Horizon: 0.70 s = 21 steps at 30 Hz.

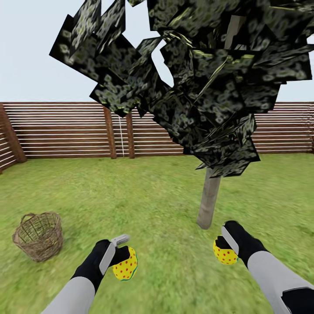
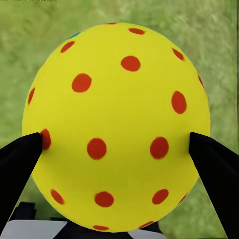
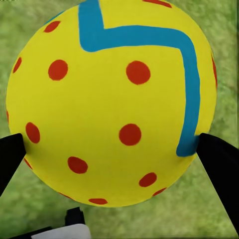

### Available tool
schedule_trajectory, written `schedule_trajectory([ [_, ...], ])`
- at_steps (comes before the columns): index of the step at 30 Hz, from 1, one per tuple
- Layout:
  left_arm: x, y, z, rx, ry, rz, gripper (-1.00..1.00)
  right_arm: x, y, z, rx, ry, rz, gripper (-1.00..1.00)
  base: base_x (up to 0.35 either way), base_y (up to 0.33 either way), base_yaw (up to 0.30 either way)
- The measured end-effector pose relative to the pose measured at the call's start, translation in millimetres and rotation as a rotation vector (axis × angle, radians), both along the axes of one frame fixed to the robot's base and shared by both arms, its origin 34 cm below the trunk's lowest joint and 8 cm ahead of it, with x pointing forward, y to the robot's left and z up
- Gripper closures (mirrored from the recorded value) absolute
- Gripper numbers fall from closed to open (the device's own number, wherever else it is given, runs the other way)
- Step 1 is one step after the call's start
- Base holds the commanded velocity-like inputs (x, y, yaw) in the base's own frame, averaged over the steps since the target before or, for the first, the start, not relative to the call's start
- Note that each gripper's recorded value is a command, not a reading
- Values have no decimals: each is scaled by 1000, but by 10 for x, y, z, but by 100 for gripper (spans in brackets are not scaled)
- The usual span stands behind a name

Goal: Take the three Easter eggs out of the wicker basket on the lawn in the garden, then place them on the lawn next to a single tree (choose any tree) so that all three eggs are next to the same tree and none are left in the basket.

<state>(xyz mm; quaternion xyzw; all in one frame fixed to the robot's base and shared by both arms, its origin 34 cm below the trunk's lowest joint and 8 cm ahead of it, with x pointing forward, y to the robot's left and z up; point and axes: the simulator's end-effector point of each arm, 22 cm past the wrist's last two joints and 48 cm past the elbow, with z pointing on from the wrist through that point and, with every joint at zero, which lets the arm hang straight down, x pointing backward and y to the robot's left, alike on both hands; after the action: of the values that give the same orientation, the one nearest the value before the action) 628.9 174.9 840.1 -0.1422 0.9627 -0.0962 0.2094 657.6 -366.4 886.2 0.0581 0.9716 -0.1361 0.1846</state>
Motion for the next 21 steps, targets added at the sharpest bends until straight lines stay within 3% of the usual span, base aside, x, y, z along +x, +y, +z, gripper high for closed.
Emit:
schedule_trajectory([
  [17, 32, -1, 106, 0, -20, 0, 100, 24, 21, 109, -1, -19, 5, 100, 0, 0, -237],
  [21, 38, -18, 122, -8, -24, -3, 100, 28, 22, 122, -1, -22, 5, 100, 0, 0, -56],
])
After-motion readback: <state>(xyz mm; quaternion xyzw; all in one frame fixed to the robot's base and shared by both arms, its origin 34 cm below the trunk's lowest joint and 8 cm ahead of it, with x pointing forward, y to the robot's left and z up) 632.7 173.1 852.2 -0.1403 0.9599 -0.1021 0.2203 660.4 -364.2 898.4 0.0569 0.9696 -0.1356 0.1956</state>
